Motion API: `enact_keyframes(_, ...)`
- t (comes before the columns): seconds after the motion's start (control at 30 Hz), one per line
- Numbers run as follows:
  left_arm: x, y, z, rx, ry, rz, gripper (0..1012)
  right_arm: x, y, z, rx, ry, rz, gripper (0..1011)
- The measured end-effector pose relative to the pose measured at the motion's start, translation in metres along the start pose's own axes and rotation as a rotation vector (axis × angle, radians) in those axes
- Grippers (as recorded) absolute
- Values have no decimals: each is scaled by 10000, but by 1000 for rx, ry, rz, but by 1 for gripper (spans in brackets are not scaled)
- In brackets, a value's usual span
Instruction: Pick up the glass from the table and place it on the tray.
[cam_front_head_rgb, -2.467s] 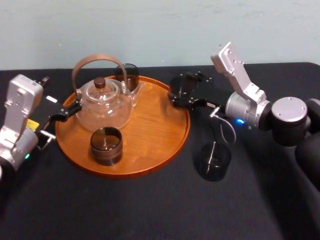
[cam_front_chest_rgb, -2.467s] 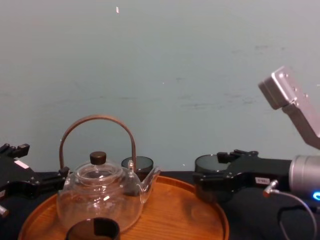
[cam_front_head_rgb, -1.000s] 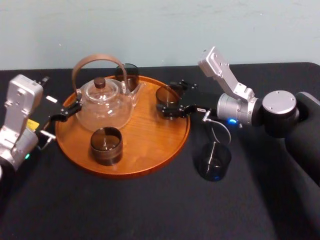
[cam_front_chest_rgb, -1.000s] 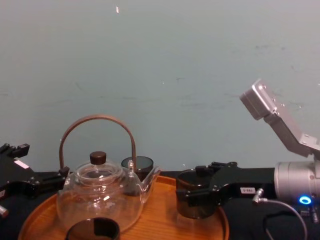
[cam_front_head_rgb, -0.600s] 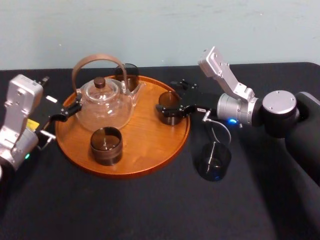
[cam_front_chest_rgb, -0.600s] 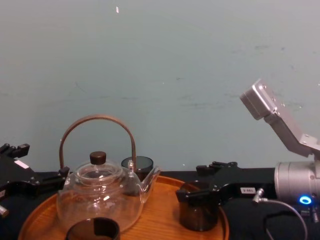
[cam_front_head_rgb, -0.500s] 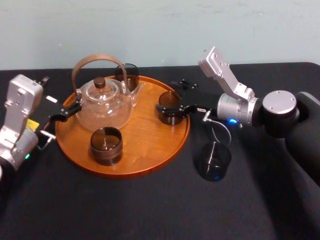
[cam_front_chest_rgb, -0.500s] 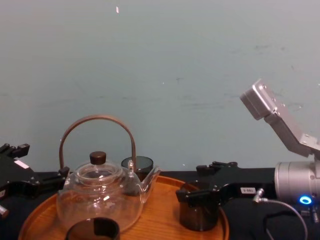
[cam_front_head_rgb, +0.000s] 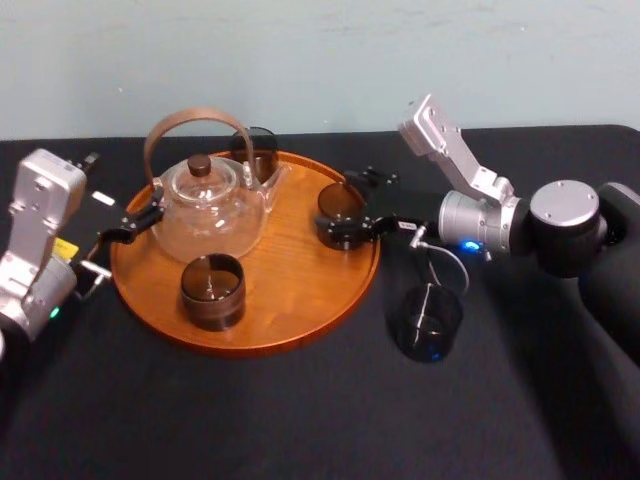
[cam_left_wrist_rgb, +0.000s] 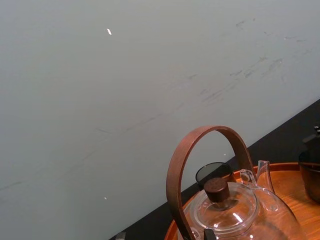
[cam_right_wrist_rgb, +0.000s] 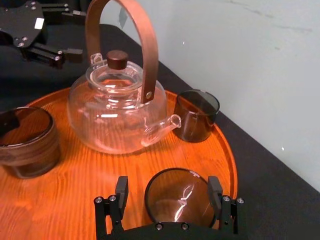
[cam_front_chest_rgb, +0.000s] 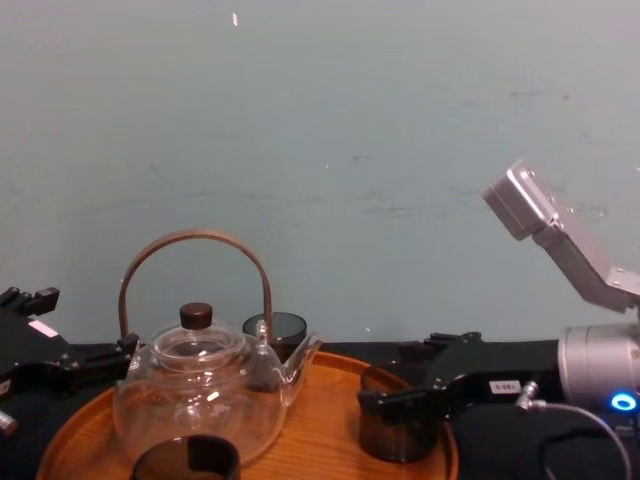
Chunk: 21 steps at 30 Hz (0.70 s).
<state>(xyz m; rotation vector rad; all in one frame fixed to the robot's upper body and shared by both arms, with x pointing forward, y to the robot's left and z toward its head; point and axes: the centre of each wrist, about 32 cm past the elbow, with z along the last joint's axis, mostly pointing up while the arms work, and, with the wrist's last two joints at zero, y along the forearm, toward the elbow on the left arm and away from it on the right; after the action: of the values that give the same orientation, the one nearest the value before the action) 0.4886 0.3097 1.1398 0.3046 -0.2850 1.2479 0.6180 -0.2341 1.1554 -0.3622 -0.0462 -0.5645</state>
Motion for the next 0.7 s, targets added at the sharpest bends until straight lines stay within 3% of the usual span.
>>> enact_keyframes(0.3,0,0,0,0,0,0,1009,-91,-163,79,-17,-25,-4,1002)
enact_keyframes(0.7,0,0,0,0,0,0,1009,-237,-480,154,17,-70,-40,1002)
